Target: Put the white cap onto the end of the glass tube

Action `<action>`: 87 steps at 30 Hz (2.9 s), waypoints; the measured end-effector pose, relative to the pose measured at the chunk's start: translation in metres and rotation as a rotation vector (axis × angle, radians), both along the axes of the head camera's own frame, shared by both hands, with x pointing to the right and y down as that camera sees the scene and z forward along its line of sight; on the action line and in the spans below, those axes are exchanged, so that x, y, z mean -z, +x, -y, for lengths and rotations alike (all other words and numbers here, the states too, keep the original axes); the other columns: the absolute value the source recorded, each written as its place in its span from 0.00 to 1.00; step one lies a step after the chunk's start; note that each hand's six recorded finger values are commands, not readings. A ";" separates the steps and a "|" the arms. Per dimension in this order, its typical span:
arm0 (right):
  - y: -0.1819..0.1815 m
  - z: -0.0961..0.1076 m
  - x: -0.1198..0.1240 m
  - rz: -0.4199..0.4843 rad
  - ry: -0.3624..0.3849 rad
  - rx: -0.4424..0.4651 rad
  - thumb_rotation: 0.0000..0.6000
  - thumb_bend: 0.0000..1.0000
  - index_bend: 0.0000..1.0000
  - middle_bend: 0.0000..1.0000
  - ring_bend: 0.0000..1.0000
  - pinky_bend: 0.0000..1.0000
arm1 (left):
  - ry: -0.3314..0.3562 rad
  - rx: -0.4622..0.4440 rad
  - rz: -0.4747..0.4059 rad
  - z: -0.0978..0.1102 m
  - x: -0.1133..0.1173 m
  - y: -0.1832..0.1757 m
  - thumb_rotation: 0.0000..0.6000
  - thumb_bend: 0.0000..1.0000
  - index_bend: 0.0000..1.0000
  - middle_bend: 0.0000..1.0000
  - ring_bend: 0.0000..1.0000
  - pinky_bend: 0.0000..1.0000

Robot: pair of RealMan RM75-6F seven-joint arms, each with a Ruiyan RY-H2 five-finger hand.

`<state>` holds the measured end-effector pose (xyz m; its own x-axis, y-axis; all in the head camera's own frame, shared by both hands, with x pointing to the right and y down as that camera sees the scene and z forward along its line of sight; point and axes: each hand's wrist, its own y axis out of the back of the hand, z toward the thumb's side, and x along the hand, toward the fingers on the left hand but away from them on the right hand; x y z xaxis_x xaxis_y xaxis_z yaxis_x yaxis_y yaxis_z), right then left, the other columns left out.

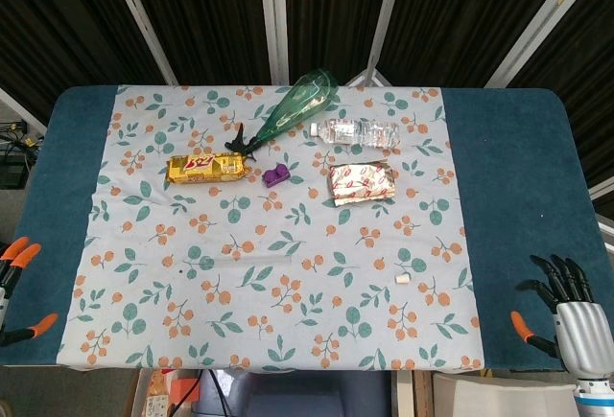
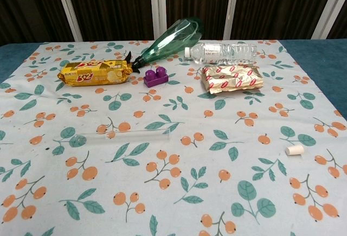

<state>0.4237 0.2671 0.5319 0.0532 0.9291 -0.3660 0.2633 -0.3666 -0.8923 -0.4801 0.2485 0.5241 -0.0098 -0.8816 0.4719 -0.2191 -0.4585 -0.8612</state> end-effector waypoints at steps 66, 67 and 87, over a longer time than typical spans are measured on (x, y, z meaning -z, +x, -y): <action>0.007 0.003 -0.007 0.003 -0.035 -0.066 1.00 0.31 0.00 0.00 0.00 0.00 | -0.249 -0.130 -0.051 0.077 -0.166 0.265 1.00 0.40 0.42 0.31 0.00 0.00; 0.007 0.003 -0.007 0.004 -0.035 -0.066 1.00 0.31 0.00 0.00 0.00 0.00 | -0.252 -0.127 -0.049 0.078 -0.167 0.267 1.00 0.40 0.42 0.31 0.00 0.00; 0.008 0.003 -0.007 0.013 -0.040 -0.074 1.00 0.31 0.00 0.00 0.00 0.00 | -0.264 -0.127 -0.008 0.074 -0.181 0.304 1.00 0.40 0.46 0.31 0.00 0.00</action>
<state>0.4316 0.2645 0.5391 -0.0098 0.9154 -0.4023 0.3021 -0.3808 -0.8739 -0.1765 0.1745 0.7049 0.0969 -0.7224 0.6846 -0.1518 -0.6906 -0.7072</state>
